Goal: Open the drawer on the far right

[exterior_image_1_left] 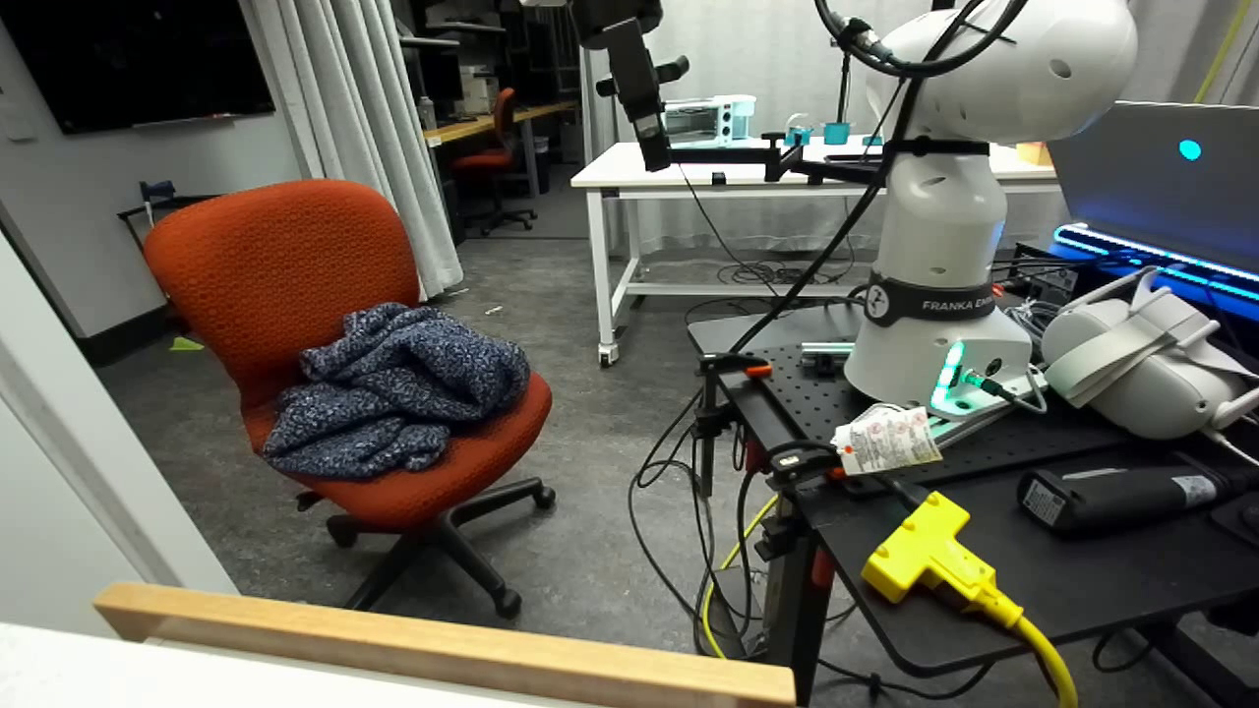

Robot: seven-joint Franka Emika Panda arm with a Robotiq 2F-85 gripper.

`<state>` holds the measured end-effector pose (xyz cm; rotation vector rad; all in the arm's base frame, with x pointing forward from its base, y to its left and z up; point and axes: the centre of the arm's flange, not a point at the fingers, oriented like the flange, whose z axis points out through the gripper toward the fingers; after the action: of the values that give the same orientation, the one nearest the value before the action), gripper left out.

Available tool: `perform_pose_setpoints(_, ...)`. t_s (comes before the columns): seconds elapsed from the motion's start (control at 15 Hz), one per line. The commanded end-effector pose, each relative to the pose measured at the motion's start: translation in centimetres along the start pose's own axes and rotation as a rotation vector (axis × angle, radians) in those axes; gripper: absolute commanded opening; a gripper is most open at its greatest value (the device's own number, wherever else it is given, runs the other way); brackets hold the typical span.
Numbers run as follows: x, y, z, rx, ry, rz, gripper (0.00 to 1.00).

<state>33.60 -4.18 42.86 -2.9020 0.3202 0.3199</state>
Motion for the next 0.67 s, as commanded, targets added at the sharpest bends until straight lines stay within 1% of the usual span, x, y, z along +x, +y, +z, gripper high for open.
perform_pose_setpoints(0.0, 0.4, 0.14, 0.04, 0.003, 0.062, -0.023, 1.0)
perform_pose_setpoints(0.2, 0.95, 0.11, -0.13, 0.011, 0.129, -0.028, 1.0)
perform_pose_setpoints(0.33, 1.16, 0.18, -0.1, 0.008, 0.151, -0.034, 1.0)
perform_pose_setpoints(0.4, 1.13, 0.23, -0.1, 0.002, 0.139, -0.043, 1.0)
perform_pose_setpoints(0.6, 1.22, 0.08, -0.15, 0.002, 0.122, -0.022, 1.0)
